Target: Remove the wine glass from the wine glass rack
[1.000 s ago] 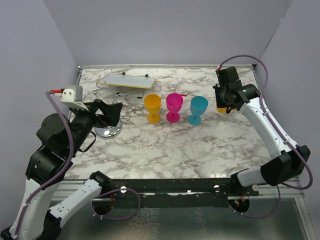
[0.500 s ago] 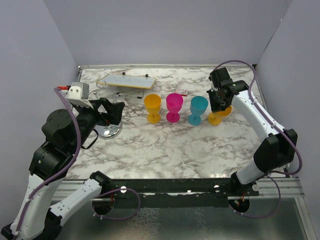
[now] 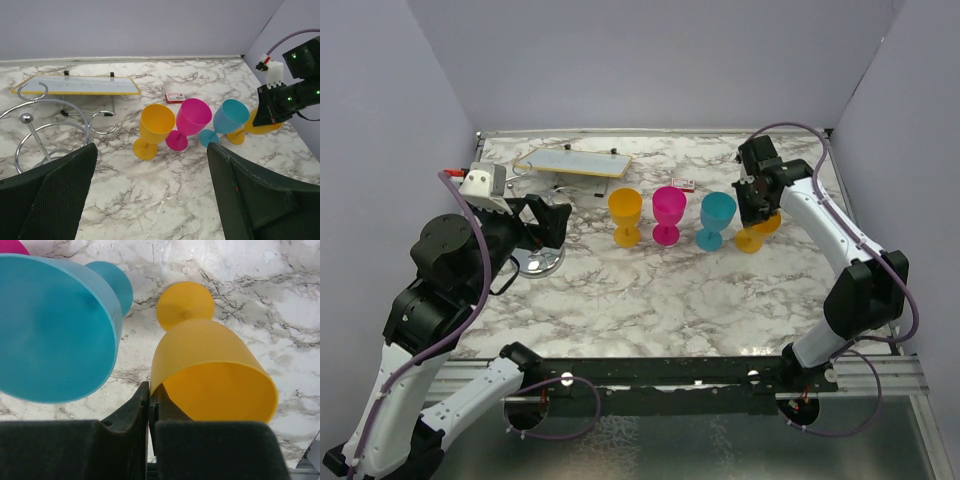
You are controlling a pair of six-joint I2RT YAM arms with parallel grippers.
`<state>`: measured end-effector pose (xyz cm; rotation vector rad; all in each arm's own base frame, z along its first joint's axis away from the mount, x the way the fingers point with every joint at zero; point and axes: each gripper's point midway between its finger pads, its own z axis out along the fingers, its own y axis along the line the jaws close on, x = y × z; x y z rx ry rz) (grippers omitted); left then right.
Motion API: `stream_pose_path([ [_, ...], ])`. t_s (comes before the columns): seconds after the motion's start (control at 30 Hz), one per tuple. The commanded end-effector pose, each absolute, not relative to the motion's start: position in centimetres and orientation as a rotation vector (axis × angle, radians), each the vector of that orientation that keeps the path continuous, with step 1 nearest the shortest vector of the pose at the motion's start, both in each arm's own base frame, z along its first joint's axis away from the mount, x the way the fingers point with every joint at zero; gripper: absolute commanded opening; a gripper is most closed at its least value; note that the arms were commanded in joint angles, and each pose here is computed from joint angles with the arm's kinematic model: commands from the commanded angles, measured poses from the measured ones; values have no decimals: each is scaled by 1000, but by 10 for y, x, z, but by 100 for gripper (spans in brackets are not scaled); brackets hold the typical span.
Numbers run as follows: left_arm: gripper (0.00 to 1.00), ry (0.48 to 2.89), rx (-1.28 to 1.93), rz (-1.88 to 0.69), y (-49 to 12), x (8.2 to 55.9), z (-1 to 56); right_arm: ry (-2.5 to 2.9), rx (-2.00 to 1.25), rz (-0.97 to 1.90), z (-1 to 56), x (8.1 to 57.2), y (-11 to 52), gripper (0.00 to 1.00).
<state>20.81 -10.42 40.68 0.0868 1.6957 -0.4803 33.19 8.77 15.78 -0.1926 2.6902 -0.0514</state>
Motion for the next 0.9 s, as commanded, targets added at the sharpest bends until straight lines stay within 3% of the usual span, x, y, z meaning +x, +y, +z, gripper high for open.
stream_pose_path([
  [0.0, 93, 1674, 106, -470, -105, 212, 410, 2697, -195, -13, 159, 339, 93, 1],
  [0.17, 93, 1679, 102, -471, -106, 212, 408, 2707, -201, -5, 156, 342, 95, 4],
  [0.47, 93, 1681, 102, -470, -107, 214, 408, 2688, -207, 15, 164, 344, 97, 26],
  [0.87, 93, 1687, 103, -493, -112, 217, 409, 2602, -182, -10, 192, 346, 90, 42],
])
